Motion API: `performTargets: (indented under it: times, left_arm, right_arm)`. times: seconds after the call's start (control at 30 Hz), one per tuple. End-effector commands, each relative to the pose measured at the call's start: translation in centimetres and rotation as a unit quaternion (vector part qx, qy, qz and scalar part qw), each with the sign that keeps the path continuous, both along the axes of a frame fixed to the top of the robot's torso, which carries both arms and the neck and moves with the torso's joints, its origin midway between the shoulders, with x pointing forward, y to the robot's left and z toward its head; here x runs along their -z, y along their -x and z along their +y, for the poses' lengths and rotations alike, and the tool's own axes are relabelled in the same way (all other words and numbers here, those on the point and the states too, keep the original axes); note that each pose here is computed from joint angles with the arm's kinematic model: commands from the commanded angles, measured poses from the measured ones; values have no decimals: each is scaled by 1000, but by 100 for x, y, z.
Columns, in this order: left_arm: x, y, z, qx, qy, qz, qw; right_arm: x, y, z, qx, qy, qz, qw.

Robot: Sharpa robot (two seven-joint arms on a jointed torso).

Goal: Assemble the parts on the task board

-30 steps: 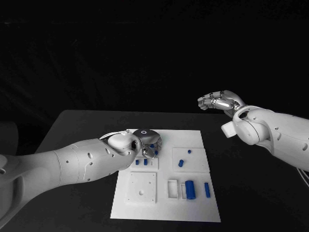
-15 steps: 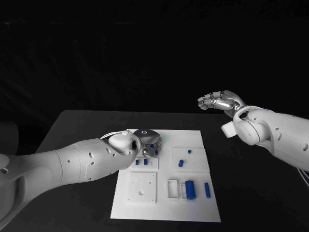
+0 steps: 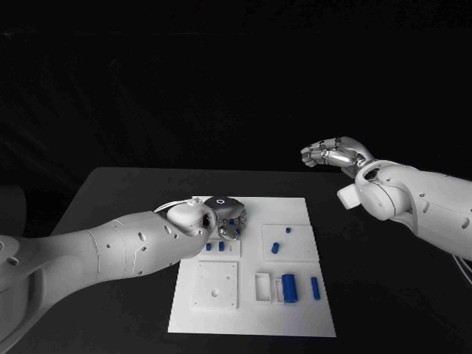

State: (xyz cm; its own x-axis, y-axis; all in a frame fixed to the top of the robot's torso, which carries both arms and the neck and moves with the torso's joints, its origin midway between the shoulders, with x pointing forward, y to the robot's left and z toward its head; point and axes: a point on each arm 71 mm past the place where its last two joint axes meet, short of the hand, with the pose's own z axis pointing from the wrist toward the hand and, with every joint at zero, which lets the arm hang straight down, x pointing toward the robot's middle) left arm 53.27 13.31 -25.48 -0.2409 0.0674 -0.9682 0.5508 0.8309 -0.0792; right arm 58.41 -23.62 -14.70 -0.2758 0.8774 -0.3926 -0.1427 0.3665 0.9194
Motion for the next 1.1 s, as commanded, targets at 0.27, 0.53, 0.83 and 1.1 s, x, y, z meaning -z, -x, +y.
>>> performTargets:
  times: [0.27, 0.53, 0.83, 1.1]
  left_arm:
    - [136, 48, 15, 2, -24, 38, 999]
    - [145, 59, 25, 2, -18, 43, 999]
    - [126, 49, 42, 0, -6, 27, 1000]
    - [84, 45, 70, 0, 21, 2, 1000]
  right_arm:
    - [-6, 6, 19, -7, 2, -5, 1000]
    - [-7, 5, 14, -7, 2, -5, 1000]
    - [-8, 6, 23, -7, 2, -6, 1000]
    - [-8, 8, 23, -7, 2, -6, 1000]
